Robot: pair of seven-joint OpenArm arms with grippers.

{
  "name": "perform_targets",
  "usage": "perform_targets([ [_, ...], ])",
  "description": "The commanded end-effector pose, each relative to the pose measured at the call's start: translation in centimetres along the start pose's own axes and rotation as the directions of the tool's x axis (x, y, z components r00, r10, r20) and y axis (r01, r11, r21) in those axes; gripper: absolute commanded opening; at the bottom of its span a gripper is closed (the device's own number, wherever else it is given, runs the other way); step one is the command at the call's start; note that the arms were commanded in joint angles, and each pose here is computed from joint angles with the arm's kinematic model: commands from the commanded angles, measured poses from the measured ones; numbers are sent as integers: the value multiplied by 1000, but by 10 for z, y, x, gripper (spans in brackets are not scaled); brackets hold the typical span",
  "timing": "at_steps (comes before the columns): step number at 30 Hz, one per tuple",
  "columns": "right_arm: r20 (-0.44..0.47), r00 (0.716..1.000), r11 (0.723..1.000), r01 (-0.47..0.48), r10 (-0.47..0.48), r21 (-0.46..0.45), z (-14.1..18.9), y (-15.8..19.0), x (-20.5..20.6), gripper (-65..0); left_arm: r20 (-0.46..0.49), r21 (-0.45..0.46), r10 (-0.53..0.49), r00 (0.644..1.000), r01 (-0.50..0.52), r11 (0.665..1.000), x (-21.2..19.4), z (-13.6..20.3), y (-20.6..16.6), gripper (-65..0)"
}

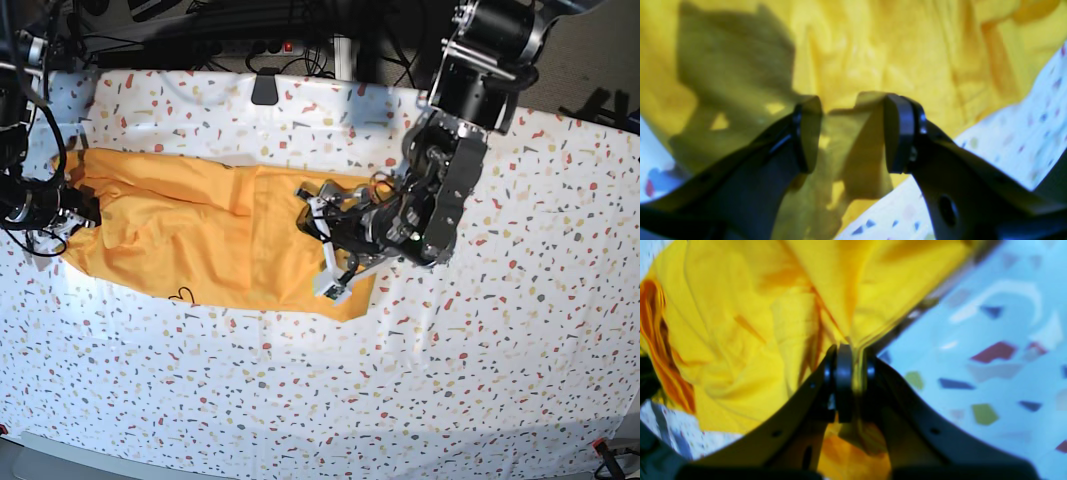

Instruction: Fold the T-shirt properly

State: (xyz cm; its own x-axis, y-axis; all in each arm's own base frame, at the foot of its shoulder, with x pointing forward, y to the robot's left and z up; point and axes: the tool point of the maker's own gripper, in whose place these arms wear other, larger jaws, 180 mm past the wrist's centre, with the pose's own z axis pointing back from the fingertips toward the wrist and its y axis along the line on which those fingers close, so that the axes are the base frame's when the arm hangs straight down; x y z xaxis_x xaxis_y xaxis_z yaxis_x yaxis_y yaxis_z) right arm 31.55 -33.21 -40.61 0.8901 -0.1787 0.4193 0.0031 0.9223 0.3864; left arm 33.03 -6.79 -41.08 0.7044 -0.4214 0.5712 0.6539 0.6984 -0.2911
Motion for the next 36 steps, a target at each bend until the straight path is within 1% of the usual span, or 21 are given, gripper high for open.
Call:
perform_targets([
  [1,36,999,999,-39,39,-5,12,2,19,-650,34,-1,-9,999,9,1000,13,3,-2,-354],
  [3,33,997,997,-76,76,12,13,15,25,-650,46,-4,-5,999,5,1000,13,2,-4,-354],
  [6,77,991,989,-116,109,95,14,46,38,-650,56,-2,-7,998,7,1000,16,3,-3,-354],
  [10,167,976,958,-177,141,224,19,96,57,-650,59,-3,-7,998,7,1000,16,3,-3,-354],
  [13,204,962,927,-234,179,292,21,130,63,-650,59,-2,-7,998,7,1000,16,3,-3,-354],
  [18,226,942,856,-323,248,405,25,185,58,-650,59,-3,-7,998,7,1000,16,3,-3,-354],
  [20,265,929,827,-355,260,435,31,204,61,-650,58,-3,-7,998,7,1000,16,3,-3,-354],
  [22,300,913,807,-390,275,445,35,218,66,-650,50,-5,-6,999,7,1000,16,3,-3,-353],
  [24,320,905,796,-406,281,449,36,227,69,-650,39,-5,-11,999,11,1000,16,5,-4,-354],
  [26,331,903,787,-408,274,462,35,235,72,-650,52,1,-27,998,27,1000,22,10,-5,-354],
  [31,352,902,763,-408,251,502,30,255,74,-650,148,30,-93,985,90,996,54,33,-12,-353],
  [33,350,901,767,-409,255,493,25,259,74,-650,169,66,-134,976,125,990,65,45,-12,-353],
  [36,349,901,777,-409,260,478,16,265,75,-650,162,148,-201,966,178,973,74,63,-7,-353],
])
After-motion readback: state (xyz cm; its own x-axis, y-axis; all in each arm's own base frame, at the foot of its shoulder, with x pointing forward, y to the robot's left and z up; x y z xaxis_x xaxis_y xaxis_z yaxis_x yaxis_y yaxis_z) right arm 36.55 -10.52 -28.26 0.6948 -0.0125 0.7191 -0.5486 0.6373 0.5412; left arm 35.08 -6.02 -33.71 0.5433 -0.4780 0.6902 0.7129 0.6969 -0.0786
